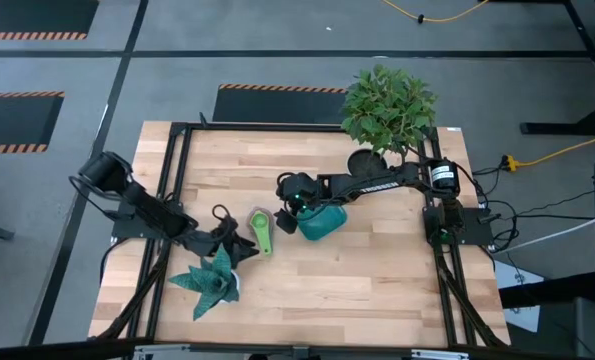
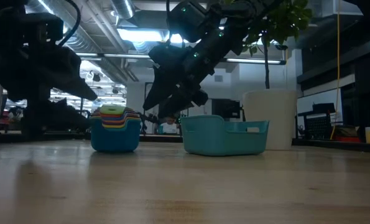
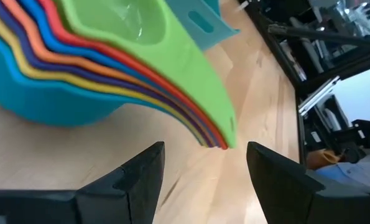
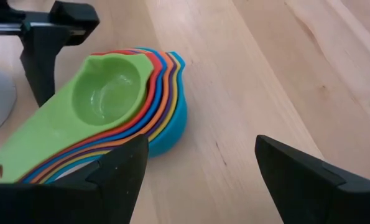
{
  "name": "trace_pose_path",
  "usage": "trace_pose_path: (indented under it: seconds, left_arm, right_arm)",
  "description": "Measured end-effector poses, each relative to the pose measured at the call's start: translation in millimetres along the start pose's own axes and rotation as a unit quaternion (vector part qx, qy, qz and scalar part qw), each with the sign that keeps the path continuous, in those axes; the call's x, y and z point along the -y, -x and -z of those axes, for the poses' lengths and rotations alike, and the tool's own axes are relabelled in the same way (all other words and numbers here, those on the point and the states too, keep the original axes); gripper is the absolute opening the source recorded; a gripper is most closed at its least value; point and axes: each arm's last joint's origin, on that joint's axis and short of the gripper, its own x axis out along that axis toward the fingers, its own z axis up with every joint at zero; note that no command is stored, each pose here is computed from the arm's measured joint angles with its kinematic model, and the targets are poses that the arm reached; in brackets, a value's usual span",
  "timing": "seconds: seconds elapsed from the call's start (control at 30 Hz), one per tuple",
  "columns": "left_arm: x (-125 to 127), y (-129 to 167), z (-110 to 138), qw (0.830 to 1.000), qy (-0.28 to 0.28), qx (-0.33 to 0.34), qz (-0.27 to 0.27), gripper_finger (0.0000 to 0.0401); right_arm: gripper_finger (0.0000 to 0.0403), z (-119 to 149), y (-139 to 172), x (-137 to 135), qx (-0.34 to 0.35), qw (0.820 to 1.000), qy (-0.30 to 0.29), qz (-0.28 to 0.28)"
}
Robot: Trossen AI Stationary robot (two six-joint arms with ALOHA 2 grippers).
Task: Nest measuring cups in basket
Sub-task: Put the stacked measuring cups into the green bin
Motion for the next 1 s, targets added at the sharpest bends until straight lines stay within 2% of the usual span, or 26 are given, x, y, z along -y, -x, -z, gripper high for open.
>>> trace_pose_path:
  seconds: [0.27, 0.57, 0.73, 1.0]
  left_arm:
    - [-4.5, -3.1, 4.0, 1.000, -0.002, -0.006, -0.013, 0.0221]
    - [-6.4, -8.8, 8.3, 1.000, 0.008, 0.000, -0.001, 0.0221]
    - [-5.3, -13.1, 10.4, 0.999, 0.021, 0.011, 0.025, 0.0221]
    - [-7.4, -15.7, 11.4, 0.999, 0.027, 0.023, 0.028, 0.0221]
  right_arm:
    - [0.0300, -0.4, 0.0, 1.4, 0.008, 1.000, 0.012, 0.024]
    - [0.0300, -0.6, 0.1, 1.9, 0.010, 0.999, 0.015, 0.032]
    - [0.0300, -0.5, 0.0, 1.9, 0.010, 0.999, 0.015, 0.032]
    - [0.0300, -0.5, 0.0, 1.9, 0.010, 0.999, 0.019, 0.032]
